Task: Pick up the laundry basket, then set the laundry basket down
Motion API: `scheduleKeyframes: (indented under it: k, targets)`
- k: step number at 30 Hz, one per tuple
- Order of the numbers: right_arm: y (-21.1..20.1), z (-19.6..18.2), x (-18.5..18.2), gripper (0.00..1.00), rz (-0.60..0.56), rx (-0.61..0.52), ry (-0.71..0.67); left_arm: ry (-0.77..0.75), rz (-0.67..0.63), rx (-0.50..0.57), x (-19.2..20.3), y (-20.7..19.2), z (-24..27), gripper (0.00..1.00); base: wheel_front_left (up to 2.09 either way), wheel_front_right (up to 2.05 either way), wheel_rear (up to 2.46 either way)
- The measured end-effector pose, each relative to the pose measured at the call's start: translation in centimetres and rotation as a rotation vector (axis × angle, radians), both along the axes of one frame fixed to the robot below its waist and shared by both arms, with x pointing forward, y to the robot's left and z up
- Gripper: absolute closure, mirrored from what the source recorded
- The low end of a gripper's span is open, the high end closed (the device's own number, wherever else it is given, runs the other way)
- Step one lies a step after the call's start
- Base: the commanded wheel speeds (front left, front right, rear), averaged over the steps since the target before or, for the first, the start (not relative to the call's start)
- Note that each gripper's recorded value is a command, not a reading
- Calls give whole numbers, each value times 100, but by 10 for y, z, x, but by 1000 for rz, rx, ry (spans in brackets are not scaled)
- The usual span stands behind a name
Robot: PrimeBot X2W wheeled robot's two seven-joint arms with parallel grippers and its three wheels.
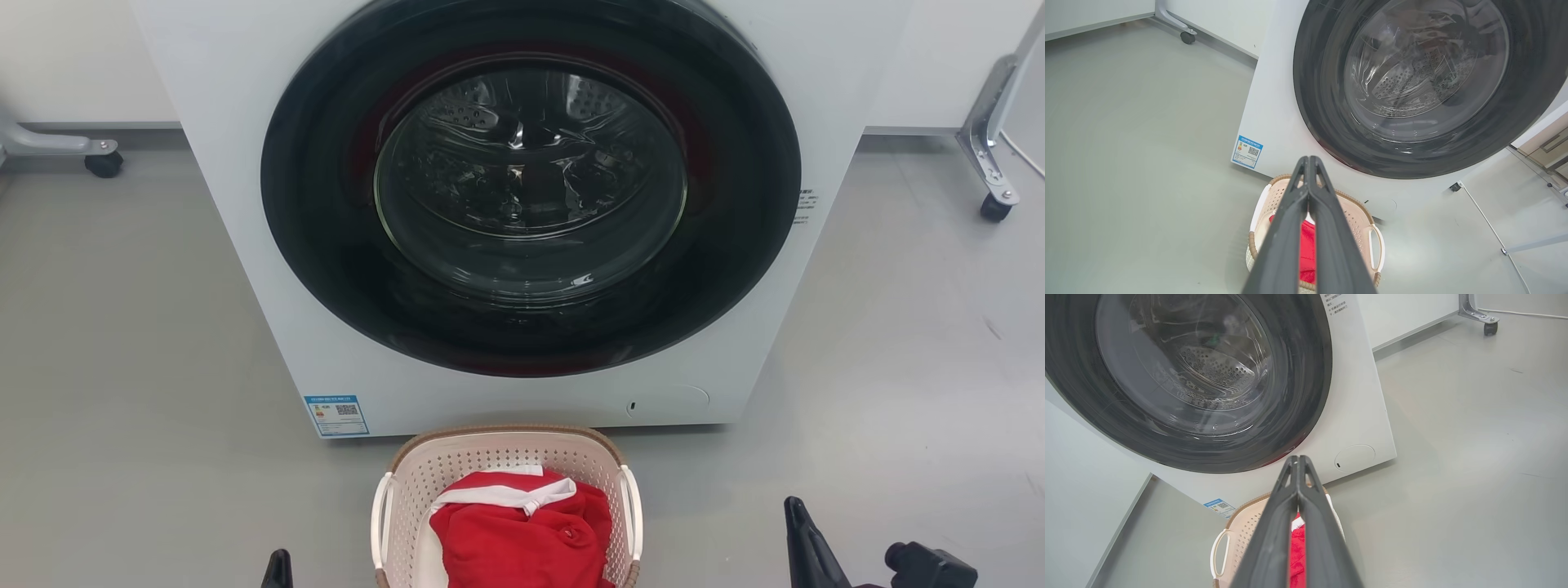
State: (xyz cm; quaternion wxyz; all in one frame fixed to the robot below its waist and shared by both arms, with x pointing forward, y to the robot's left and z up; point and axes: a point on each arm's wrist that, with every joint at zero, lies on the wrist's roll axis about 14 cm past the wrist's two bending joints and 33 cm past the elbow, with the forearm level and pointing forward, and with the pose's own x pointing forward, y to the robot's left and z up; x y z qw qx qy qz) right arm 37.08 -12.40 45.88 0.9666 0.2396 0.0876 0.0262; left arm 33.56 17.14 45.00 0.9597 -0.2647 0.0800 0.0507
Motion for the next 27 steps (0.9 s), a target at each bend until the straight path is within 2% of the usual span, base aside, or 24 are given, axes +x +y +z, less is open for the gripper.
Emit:
scheduleKeyframes:
  k: [27]
  targets:
    - [-28,-1,5,100,-107,362,73,29,48,-339,12,9,-3,100,0,0,0]
